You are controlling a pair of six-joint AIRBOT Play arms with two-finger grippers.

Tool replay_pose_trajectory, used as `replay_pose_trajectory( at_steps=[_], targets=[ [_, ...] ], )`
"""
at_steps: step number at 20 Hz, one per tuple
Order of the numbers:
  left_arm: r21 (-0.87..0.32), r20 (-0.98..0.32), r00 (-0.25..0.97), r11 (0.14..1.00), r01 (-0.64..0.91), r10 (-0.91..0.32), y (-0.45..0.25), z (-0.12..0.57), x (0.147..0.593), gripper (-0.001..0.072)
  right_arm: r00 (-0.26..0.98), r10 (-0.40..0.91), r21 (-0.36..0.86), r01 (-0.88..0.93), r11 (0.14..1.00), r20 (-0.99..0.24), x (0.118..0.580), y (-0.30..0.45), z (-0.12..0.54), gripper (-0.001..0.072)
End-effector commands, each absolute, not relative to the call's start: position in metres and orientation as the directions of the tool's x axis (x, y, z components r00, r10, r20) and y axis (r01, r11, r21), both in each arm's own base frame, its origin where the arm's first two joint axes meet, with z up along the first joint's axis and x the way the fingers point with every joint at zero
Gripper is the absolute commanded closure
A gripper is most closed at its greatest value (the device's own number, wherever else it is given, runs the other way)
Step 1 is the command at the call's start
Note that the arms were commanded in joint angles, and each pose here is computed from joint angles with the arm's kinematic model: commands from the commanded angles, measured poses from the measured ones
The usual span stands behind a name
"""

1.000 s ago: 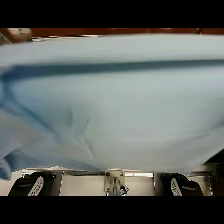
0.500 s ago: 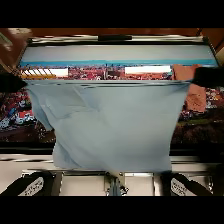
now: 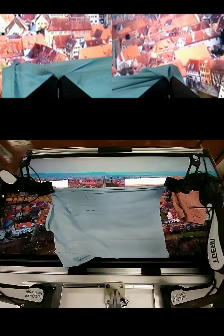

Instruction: Fold the shirts.

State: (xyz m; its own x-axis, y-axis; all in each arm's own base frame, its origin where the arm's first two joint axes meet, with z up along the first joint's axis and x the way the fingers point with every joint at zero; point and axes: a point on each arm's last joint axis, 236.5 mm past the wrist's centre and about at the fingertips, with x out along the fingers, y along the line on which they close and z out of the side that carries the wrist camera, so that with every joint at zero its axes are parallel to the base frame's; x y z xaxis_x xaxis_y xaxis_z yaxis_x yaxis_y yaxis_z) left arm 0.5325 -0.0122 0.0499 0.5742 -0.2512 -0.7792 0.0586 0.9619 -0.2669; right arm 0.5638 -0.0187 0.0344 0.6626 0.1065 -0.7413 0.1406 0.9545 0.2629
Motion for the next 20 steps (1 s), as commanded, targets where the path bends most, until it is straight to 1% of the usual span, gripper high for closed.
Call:
replay_pose_trajectory(
  at_steps=[1,4,9,12,14,18,20],
  targets=[
    [-0.345,-0.710,0.652,0.939,0.006,-0.265,-0.013,0.028,0.574,0.0677,0.761,0.078,0.331,0.185,0.925,-0.644,0.602,-0.025,0.026,0.0662],
    [-0.398,-0.726,0.619,0.917,-0.025,-0.298,-0.020,-0.005,0.579,0.0677,0.726,0.091,0.344,0.208,0.916,-0.682,0.601,-0.022,-0.001,0.0662],
    [-0.404,-0.765,0.564,0.914,-0.044,-0.311,-0.024,-0.041,0.575,0.0676,0.636,0.118,0.341,0.240,0.909,-0.762,0.588,-0.017,-0.046,0.0662],
    [-0.409,-0.791,0.506,0.912,-0.021,-0.343,-0.038,-0.052,0.564,0.0676,0.568,0.143,0.327,0.237,0.915,-0.811,0.572,-0.011,-0.057,0.0661],
    [-0.381,-0.826,0.438,0.924,0.033,-0.356,-0.040,-0.053,0.546,0.0677,0.509,0.142,0.283,0.210,0.936,-0.849,0.554,-0.013,-0.057,0.0662],
    [-0.215,-0.951,0.198,0.968,0.127,-0.238,-0.011,-0.052,0.490,0.0677,0.395,0.078,0.163,0.186,0.969,-0.915,0.513,-0.034,-0.037,0.0661],
    [-0.208,-0.968,0.111,0.968,0.143,-0.225,-0.008,-0.046,0.471,0.0677,0.333,0.084,0.154,0.188,0.970,-0.939,0.494,-0.034,-0.031,0.0662]
  ],
)
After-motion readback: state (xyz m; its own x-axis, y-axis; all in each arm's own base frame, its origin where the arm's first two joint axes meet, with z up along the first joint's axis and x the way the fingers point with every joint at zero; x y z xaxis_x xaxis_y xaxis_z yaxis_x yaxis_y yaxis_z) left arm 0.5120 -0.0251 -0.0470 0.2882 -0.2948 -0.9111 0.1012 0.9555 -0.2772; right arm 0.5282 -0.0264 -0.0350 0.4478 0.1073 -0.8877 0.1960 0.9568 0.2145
